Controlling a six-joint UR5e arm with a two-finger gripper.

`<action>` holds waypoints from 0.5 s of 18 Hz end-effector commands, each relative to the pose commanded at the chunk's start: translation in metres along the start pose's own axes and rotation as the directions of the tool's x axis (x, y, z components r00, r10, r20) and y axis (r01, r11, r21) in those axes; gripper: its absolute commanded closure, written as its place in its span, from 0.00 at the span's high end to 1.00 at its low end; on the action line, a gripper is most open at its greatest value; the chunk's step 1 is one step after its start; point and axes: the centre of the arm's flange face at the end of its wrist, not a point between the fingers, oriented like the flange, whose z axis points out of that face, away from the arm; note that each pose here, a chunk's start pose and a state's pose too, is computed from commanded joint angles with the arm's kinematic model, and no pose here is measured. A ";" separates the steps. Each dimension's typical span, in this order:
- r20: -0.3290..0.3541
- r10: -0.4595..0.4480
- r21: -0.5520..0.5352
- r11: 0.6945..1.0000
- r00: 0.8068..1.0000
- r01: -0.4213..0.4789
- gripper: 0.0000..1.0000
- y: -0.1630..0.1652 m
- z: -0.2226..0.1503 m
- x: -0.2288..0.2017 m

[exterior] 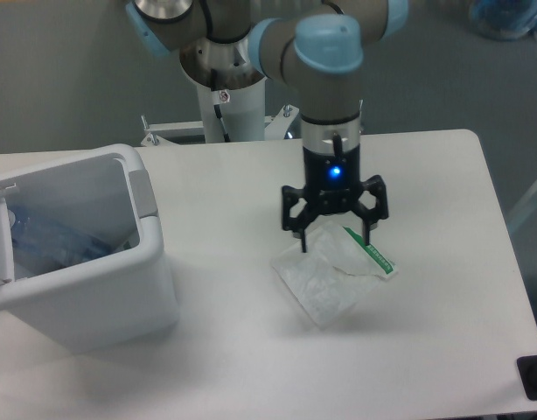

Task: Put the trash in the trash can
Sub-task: 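Lower the gripper onto the green strip edge of the plastic bag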

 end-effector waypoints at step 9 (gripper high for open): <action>-0.036 -0.170 -0.129 0.978 0.985 0.164 1.00 0.035 0.084 -0.084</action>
